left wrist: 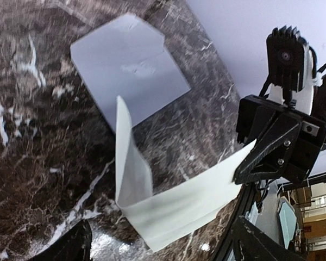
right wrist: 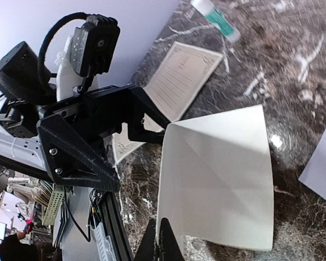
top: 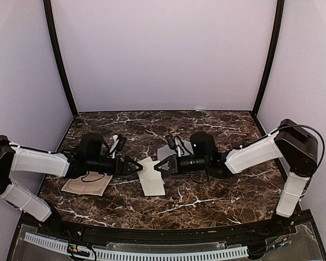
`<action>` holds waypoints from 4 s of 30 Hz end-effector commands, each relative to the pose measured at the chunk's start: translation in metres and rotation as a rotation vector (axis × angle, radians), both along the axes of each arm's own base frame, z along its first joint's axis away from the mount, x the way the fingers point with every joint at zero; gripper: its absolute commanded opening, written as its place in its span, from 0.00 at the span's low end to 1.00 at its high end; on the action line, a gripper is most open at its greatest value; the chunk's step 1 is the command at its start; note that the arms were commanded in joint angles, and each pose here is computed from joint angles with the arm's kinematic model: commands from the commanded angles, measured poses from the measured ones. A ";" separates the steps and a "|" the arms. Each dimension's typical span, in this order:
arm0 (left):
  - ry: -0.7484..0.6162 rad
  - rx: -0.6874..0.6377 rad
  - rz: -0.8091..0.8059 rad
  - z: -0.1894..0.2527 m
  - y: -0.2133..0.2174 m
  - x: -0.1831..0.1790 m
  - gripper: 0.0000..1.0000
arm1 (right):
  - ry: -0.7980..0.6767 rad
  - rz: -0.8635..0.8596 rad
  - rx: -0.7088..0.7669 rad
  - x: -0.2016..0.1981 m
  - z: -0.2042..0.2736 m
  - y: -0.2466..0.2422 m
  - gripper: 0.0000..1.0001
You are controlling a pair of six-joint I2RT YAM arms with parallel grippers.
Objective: Place the letter into the envelope and seal it
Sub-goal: Fold the letter.
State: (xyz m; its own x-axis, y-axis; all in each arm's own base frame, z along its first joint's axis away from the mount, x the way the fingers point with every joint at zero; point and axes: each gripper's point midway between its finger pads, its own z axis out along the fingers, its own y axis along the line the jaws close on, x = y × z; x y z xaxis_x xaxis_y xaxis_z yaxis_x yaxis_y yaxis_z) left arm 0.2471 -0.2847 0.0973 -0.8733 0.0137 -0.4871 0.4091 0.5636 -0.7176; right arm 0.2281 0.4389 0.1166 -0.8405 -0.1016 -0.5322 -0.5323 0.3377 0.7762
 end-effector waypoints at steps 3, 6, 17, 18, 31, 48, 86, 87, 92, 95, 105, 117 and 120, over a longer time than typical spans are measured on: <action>-0.380 -0.043 0.080 0.109 0.017 0.017 0.96 | -0.316 0.048 0.176 -0.012 0.117 -0.012 0.00; -0.431 -0.048 0.038 0.141 0.015 0.012 0.98 | -0.379 0.037 0.173 -0.012 0.143 -0.018 0.00; -0.549 -0.042 -0.151 0.195 -0.037 -0.009 0.99 | -0.480 0.023 0.198 -0.018 0.185 -0.016 0.00; -0.558 -0.031 -0.157 0.197 -0.041 -0.011 0.99 | -0.483 0.027 0.203 -0.019 0.187 -0.015 0.00; -0.561 0.027 -0.178 0.184 -0.045 -0.016 0.99 | -0.503 0.042 0.217 -0.026 0.191 -0.014 0.00; -0.517 -0.061 -0.298 0.182 -0.063 -0.032 0.96 | -0.514 0.055 0.234 -0.026 0.192 -0.006 0.00; -0.431 -0.038 -0.467 0.150 -0.068 -0.055 0.42 | -0.486 0.034 0.171 -0.015 0.181 0.002 0.00; -0.430 -0.032 -0.466 0.149 -0.067 -0.055 0.41 | -0.484 0.034 0.168 -0.015 0.180 0.002 0.00; -0.445 -0.037 -0.467 0.153 -0.067 -0.055 0.29 | -0.476 0.042 0.165 -0.016 0.177 0.004 0.00; -0.450 -0.044 -0.467 0.155 -0.068 -0.055 0.21 | -0.471 0.045 0.162 -0.016 0.175 0.005 0.00; -0.444 -0.049 -0.473 0.154 -0.067 -0.057 0.00 | -0.474 0.032 0.160 -0.014 0.175 0.002 0.00; -0.484 -0.161 -0.443 0.172 -0.064 -0.063 0.00 | -0.484 -0.061 0.165 -0.010 0.183 -0.022 0.77; -0.497 -0.201 -0.465 0.177 -0.064 -0.070 0.00 | -0.463 -0.021 0.200 -0.016 0.182 -0.022 0.87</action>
State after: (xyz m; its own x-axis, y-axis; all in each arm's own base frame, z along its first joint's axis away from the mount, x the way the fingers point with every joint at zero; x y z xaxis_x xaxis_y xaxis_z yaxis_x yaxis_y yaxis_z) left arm 0.1884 -0.3497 0.2504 -0.5161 0.2587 -0.8166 0.8550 0.2130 -0.4729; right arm 0.2162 0.4223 0.2800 -0.5286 -0.0038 -0.8488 -0.8168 0.2745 0.5075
